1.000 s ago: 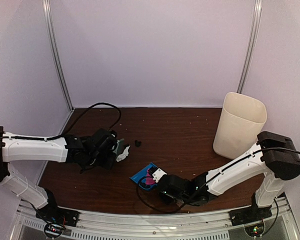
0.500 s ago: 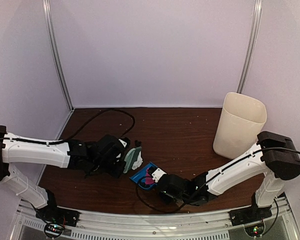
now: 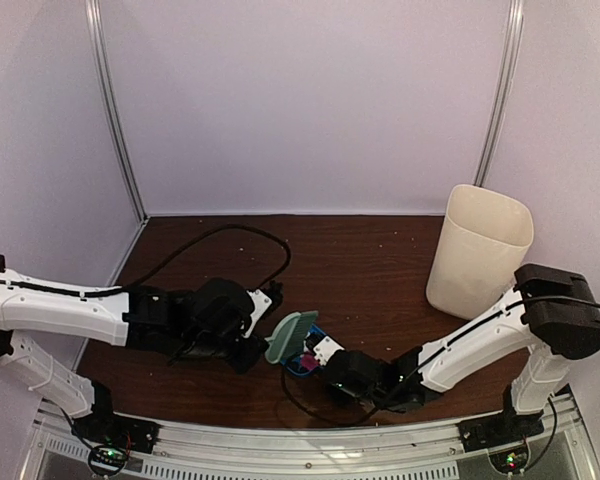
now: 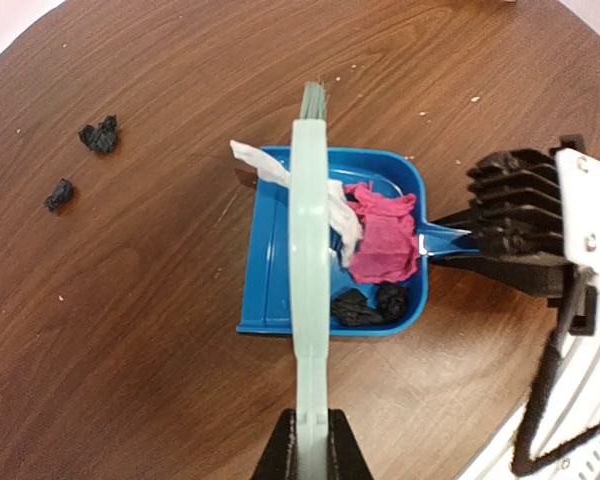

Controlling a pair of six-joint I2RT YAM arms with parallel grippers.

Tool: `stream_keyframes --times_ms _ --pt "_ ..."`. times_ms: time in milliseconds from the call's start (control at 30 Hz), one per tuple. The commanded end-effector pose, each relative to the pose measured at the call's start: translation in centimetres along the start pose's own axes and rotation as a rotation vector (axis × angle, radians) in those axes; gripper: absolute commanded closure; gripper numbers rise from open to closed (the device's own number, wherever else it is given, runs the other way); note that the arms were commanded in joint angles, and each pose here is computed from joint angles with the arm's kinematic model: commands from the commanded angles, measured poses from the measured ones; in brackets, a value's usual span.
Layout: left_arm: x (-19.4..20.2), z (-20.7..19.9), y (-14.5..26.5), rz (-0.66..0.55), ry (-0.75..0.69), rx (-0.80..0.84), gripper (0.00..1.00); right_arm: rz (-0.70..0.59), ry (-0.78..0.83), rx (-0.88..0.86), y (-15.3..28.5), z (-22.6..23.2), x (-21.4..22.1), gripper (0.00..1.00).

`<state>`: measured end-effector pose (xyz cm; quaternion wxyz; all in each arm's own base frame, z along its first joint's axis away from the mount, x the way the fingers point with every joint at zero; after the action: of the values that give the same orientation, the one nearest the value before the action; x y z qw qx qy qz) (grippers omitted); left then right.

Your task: Sweep away the paper scraps from the table

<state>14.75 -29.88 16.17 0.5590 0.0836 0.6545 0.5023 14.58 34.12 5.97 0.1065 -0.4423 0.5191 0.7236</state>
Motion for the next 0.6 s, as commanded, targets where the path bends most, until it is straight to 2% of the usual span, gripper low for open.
stream_keyframes --times_ms 0,567 --pt "-2.0 -0.8 1.9 -0.095 -0.013 0.077 1.00 -0.076 -0.026 0.022 0.7 -1.0 -0.9 1.00" --pt "-4.0 1.3 6.6 -0.186 0.024 -0.007 1.00 -0.227 -0.069 0.073 0.6 -2.3 -1.5 1.00"
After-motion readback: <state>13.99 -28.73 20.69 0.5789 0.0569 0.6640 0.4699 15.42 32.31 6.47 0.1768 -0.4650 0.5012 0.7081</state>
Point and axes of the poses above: each gripper's point midway between its finger pads, its own y axis back along the fingers, its own z axis along the line the jaws close on, x = y × z, the point moved 5 cm from there along y, back along the fingers, and after that the axes turned 15 degrees about -y, right-handed, at the moved point
